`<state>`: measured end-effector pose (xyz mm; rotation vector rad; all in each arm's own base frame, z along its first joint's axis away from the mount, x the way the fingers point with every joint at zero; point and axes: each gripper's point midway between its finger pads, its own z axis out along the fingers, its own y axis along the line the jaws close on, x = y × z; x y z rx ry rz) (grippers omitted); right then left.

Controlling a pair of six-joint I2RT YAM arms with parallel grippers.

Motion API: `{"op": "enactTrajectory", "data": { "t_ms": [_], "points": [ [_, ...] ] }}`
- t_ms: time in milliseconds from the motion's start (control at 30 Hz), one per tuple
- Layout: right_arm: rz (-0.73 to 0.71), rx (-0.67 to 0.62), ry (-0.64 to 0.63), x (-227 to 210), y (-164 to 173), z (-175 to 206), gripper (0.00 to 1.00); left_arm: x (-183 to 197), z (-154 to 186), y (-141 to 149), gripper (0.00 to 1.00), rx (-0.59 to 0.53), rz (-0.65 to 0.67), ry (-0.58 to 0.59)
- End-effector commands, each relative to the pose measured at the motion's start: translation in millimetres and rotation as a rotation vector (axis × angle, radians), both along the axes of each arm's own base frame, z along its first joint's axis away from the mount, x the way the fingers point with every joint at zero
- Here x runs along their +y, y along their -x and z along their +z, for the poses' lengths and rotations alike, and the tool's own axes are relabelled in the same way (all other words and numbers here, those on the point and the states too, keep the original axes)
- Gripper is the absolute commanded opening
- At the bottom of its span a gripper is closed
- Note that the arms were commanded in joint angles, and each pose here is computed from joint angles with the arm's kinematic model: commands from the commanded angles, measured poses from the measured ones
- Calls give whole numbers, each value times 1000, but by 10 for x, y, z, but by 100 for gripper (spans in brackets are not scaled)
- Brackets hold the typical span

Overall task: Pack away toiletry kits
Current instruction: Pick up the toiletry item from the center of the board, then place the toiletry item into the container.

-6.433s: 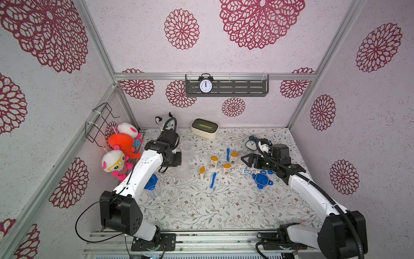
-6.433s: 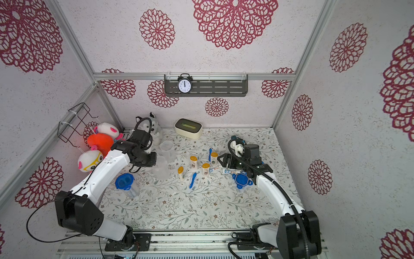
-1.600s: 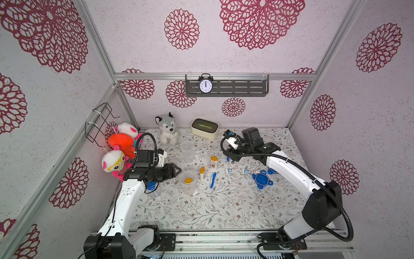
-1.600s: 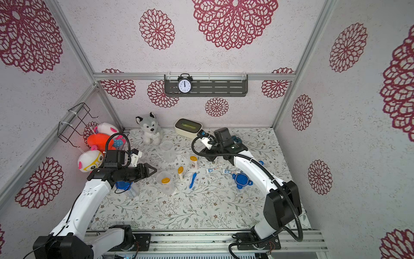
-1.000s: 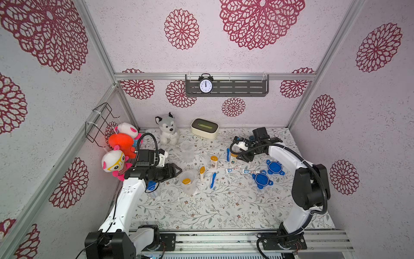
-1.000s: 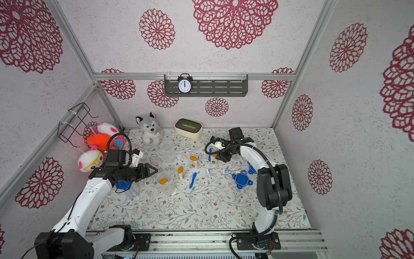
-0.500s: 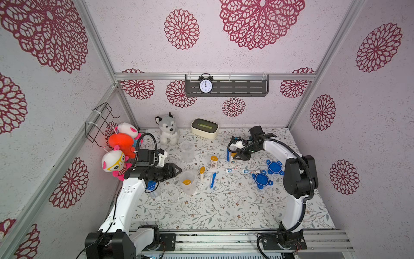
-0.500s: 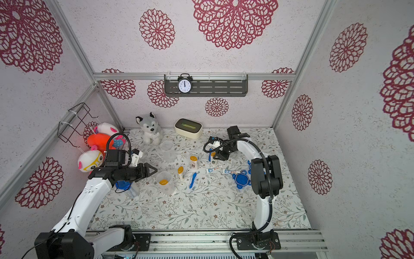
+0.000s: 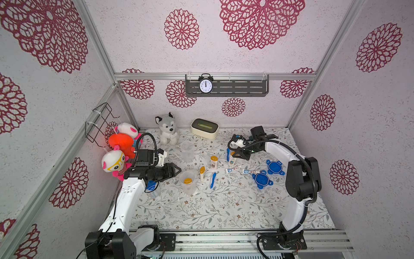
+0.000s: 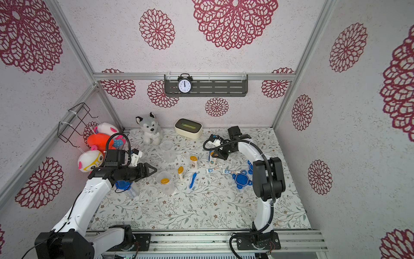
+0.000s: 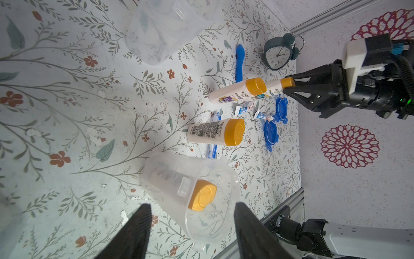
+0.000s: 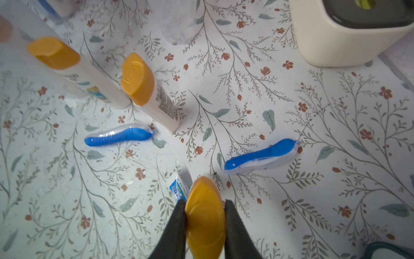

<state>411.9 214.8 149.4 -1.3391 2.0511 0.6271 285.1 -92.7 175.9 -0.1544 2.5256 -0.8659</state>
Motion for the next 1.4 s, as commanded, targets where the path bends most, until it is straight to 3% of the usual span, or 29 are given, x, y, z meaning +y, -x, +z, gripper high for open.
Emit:
{"op": "enactTrajectory", "data": {
  "t_ms": [0, 167, 333, 467, 833, 1367],
  "points": [
    [-93, -118, -214, 172, 102, 1083, 17, -10, 59, -42, 63, -37, -13, 10],
    [-11, -162, -307, 681, 704, 1553, 20, -6, 47, -39, 63, -32, -8, 11],
    [149, -113, -399, 1245, 1276, 1710, 20, 1, 43, -42, 62, -28, -3, 9],
    [198, -64, -426, 1593, 1488, 1731, 19, 8, 36, -42, 62, -25, 3, 7],
    [200, -3, -399, 1969, 1566, 1580, 18, 12, 35, -37, 62, -27, 10, 8],
    [229, -56, -274, 2193, 1444, 1243, 18, 8, 15, -42, 62, -19, 7, 12]
  ]
}}
